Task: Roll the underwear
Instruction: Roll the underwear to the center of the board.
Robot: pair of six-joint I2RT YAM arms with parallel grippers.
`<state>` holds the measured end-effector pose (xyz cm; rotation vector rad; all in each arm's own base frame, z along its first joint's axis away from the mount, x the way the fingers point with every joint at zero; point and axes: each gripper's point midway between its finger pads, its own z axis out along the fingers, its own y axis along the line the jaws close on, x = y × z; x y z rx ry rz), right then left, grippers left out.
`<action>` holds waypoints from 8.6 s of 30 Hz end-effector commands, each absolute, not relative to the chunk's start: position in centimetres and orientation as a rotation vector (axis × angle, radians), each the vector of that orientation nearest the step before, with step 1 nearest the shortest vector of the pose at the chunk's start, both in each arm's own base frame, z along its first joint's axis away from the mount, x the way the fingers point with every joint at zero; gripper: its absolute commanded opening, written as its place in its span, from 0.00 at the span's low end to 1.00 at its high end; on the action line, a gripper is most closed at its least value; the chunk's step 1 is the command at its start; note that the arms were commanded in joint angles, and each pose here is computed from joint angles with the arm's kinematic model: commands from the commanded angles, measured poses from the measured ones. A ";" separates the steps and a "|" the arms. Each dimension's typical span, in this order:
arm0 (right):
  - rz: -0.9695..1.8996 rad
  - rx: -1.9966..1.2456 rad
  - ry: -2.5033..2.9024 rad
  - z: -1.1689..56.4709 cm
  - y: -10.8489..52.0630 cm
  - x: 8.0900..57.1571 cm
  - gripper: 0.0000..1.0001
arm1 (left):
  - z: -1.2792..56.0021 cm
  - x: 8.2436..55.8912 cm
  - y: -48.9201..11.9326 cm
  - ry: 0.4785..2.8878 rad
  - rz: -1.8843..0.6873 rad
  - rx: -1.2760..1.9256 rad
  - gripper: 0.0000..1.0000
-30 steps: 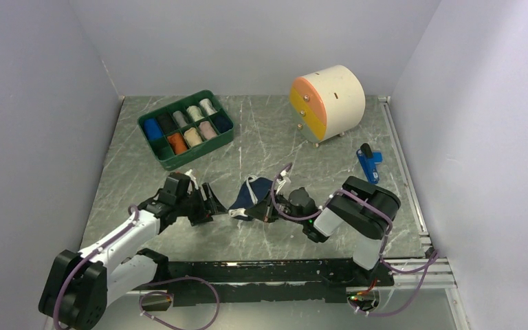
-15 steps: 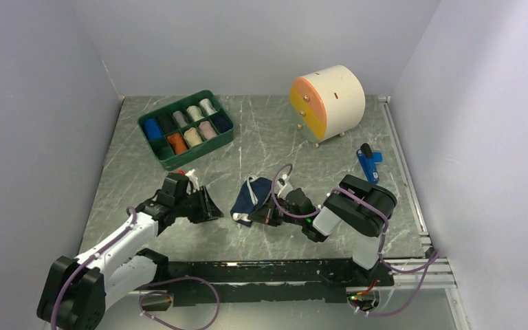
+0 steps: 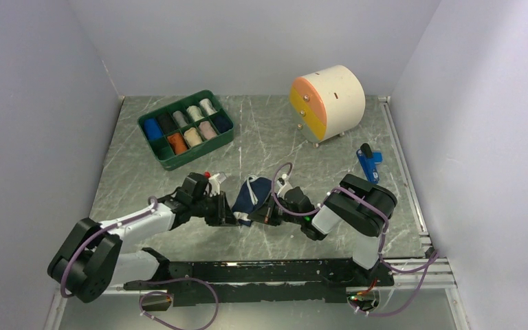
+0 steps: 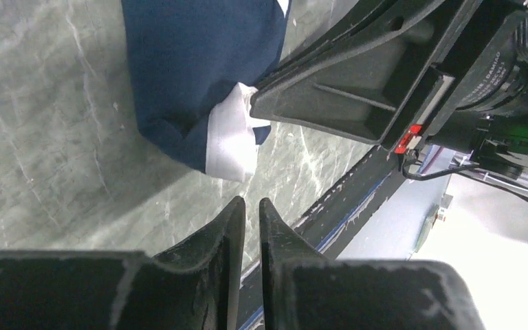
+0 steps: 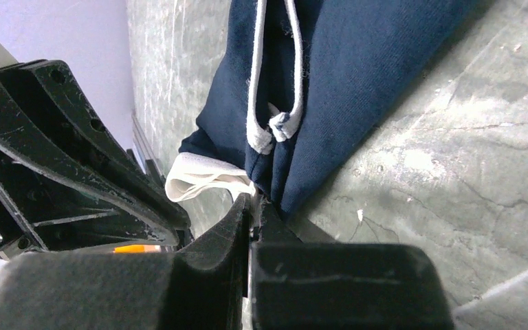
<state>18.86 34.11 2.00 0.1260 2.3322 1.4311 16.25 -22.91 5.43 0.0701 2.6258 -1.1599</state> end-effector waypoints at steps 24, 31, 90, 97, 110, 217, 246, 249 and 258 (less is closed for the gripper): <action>1.394 -0.069 2.189 5.4 34.2 20.0 0.33 | 4.0 22.9 -24.1 2.523 -0.966 0.100 0.10; 1.256 -0.313 2.216 5.0 34.5 19.9 0.40 | 4.2 23.4 -24.0 2.517 -0.942 0.081 0.09; 0.440 -1.486 1.471 2.4 36.7 17.1 0.00 | 6.7 25.4 -23.1 2.499 -1.081 -0.161 0.46; 0.604 -1.377 1.537 2.4 37.6 15.9 0.00 | 8.9 24.5 -20.1 2.437 -1.010 -0.237 0.66; 0.847 -1.233 1.626 2.9 38.2 14.4 0.00 | 6.8 19.1 -18.7 2.419 -1.094 -0.317 0.71; 0.954 -0.736 2.125 5.8 32.3 19.8 0.53 | 2.7 20.9 -21.6 2.629 -0.760 -0.022 0.20; 0.454 -1.376 1.594 3.5 37.6 16.3 0.22 | 3.1 20.6 -22.5 2.671 -0.807 -0.011 0.21; 0.580 -1.320 1.632 3.6 37.3 15.0 0.08 | 3.6 20.9 -22.5 2.672 -0.799 -0.037 0.30; 1.096 -0.896 1.889 3.8 36.5 14.2 0.06 | 8.0 22.0 -23.3 2.563 -0.921 -0.148 0.60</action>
